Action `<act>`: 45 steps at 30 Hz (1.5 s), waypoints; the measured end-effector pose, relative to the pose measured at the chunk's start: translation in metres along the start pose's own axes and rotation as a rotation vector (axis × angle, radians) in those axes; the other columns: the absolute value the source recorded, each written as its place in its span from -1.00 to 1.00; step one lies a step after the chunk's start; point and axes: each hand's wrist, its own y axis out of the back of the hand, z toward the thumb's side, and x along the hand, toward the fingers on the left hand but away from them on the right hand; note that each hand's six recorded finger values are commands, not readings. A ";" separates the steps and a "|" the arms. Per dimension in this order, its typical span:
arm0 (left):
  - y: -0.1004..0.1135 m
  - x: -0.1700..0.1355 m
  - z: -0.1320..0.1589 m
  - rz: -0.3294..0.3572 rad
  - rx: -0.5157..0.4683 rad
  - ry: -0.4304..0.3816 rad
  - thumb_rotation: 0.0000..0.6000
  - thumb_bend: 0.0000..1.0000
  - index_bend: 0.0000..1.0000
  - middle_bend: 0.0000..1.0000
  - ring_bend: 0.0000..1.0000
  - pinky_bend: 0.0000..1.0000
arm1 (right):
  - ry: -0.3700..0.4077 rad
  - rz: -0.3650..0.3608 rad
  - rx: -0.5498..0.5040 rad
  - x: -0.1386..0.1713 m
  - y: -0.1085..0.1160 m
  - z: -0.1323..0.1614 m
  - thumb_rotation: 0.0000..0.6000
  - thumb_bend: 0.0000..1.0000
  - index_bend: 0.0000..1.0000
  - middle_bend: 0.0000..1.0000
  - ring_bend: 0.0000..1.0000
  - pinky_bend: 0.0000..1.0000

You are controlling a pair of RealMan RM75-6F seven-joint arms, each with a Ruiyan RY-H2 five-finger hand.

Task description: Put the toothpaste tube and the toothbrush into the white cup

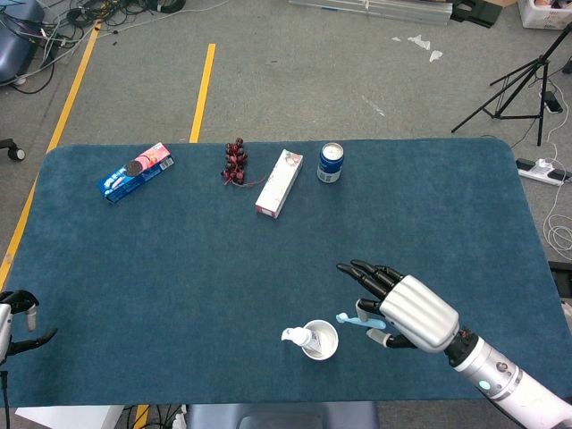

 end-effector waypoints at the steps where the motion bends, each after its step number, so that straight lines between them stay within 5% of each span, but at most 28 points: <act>1: 0.000 0.000 0.000 0.000 -0.001 0.000 1.00 -1.00 0.53 -0.10 -0.28 -0.20 | 0.006 0.002 -0.002 0.001 0.000 0.002 1.00 -0.53 0.15 -0.93 -1.00 -0.52; 20: 0.004 -0.001 -0.002 0.008 -0.016 0.001 1.00 -1.00 0.53 -0.10 -0.28 -0.20 | 0.082 0.058 -0.040 -0.014 -0.013 0.022 1.00 -0.53 0.15 -0.93 -1.00 -0.52; 45: 0.006 -0.003 -0.002 0.013 -0.026 -0.004 1.00 -1.00 0.53 -0.10 -0.28 -0.20 | 0.067 0.178 -0.084 -0.048 -0.065 0.011 1.00 -0.54 0.15 -0.93 -1.00 -0.52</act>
